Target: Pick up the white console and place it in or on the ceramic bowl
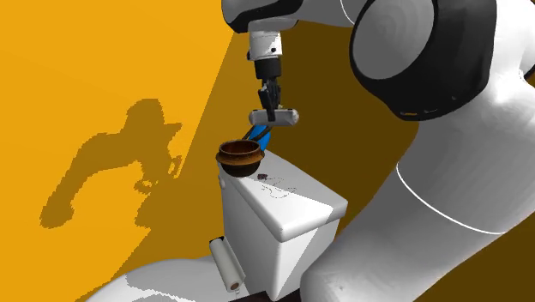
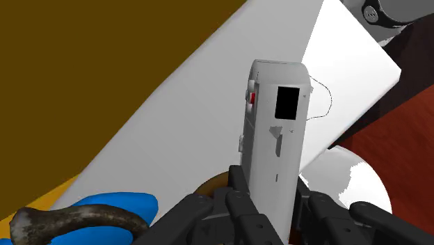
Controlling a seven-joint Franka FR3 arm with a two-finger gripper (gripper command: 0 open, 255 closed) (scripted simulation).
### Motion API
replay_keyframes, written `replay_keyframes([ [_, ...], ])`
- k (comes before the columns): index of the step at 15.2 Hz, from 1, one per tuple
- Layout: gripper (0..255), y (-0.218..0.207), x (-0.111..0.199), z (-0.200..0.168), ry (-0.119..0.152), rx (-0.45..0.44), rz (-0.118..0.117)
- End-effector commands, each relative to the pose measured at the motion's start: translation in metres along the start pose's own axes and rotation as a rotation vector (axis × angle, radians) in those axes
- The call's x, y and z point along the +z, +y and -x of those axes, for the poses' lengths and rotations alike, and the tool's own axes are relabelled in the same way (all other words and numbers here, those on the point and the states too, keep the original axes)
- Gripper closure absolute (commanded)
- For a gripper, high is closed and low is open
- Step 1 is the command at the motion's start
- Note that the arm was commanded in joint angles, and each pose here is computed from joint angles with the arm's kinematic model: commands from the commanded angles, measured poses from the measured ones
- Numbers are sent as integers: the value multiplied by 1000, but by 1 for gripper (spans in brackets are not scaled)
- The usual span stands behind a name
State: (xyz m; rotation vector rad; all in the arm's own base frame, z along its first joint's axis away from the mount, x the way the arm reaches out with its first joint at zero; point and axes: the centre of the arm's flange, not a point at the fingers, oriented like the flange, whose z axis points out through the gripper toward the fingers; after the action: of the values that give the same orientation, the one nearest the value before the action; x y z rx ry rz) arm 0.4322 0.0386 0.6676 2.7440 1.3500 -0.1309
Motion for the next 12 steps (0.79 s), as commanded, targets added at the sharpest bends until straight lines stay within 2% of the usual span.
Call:
replay_keyframes([
  [1, 255, -4, -2, -25, 1, 1, 0],
  [7, 255, -12, -16, -110, 1, 1, 0],
  [12, 255, -13, 10, -113, 1, 1, 0],
])
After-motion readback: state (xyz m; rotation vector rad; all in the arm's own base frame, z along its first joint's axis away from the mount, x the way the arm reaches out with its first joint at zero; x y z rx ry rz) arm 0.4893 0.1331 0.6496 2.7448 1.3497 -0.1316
